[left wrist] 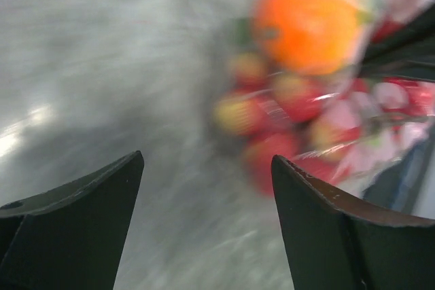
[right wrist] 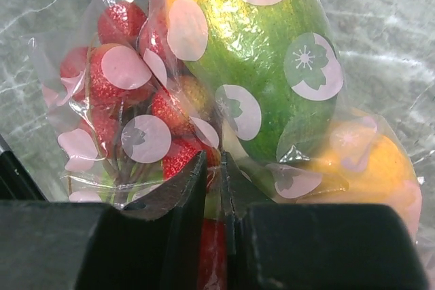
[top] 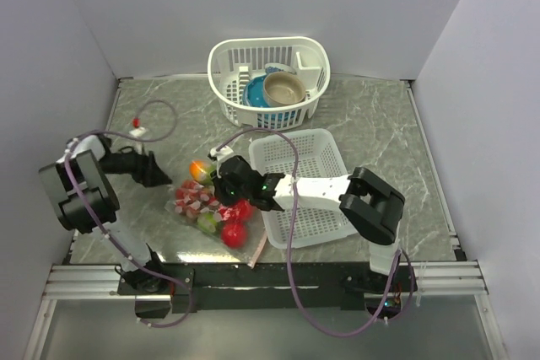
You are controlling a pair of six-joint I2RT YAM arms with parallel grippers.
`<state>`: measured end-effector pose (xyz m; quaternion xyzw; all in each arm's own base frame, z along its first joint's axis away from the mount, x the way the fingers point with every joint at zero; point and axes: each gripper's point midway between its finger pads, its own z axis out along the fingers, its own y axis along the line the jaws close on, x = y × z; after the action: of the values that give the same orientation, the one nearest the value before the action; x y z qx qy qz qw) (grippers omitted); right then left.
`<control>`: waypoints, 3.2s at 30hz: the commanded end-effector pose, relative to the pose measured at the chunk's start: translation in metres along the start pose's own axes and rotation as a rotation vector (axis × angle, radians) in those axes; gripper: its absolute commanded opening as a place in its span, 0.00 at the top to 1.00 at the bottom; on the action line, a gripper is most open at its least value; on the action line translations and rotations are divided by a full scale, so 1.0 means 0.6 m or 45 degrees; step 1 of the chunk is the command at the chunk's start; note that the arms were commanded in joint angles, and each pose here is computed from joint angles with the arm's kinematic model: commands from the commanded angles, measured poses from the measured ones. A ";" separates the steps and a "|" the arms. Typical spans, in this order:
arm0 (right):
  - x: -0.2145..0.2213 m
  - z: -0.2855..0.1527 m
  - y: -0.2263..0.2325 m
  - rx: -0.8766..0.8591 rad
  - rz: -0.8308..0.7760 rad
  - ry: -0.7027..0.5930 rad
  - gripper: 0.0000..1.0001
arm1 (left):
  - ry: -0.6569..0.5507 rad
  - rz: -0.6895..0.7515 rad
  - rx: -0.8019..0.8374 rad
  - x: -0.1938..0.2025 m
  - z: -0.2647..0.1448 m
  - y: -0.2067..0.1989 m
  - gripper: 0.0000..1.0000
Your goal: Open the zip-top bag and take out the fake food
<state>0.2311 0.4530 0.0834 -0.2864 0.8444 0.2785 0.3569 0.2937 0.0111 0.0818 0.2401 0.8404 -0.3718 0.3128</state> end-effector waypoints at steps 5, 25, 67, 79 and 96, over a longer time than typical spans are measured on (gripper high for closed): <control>0.023 -0.004 0.010 -0.001 0.038 0.033 0.80 | 0.022 0.093 0.144 -0.012 0.047 -0.059 0.16; -0.018 -0.016 0.033 -0.040 0.021 -0.048 0.81 | -0.013 0.052 0.369 -0.020 0.048 -0.096 0.99; -0.070 -0.040 0.043 -0.051 0.001 -0.158 0.64 | 0.203 0.206 0.120 -0.085 -0.007 -0.053 0.99; -0.068 -0.056 0.056 -0.156 0.045 -0.171 0.00 | 0.483 0.456 -0.230 -0.090 -0.099 -0.035 0.99; 0.005 -0.078 0.001 -0.068 0.092 -0.197 0.00 | 0.259 0.712 -0.384 -0.224 -0.141 -0.156 0.99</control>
<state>0.2012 0.4161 0.0839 -0.2678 0.8332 0.3120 0.3698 0.2998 0.0158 0.2303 0.4427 0.8328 -0.1192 0.3103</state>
